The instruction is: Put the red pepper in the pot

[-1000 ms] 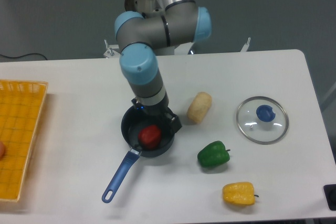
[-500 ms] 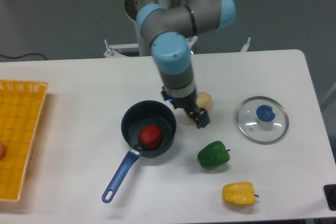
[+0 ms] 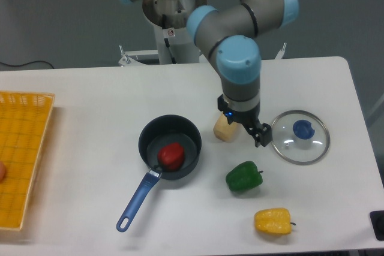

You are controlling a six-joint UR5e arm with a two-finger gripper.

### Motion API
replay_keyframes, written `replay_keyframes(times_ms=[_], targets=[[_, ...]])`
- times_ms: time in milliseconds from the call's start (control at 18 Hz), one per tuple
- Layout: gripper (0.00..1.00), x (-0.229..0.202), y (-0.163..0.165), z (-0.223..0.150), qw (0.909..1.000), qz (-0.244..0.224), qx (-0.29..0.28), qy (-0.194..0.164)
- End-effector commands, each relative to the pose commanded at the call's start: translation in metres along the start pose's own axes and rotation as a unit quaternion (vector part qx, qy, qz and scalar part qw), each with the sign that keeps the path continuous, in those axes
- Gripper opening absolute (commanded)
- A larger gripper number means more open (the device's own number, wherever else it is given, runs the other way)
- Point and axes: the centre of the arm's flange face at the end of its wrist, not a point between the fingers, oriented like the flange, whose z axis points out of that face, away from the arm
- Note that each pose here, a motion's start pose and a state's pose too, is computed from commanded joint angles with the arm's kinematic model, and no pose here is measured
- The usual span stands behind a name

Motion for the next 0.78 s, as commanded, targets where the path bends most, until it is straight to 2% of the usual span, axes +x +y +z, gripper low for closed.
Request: replay_keyframes(times_ms=[222, 389, 778], targets=[[1.0, -0.011, 0.014, 0.031, 0.9983, 0.045, 0.023, 0.029], [1.0, -0.019, 0.018, 0.034, 0.9947, 0.077, 0.064, 0.025], [1.0, -0.029, 0.04, 0.029, 0.9946, 0.077, 0.068, 0.015]])
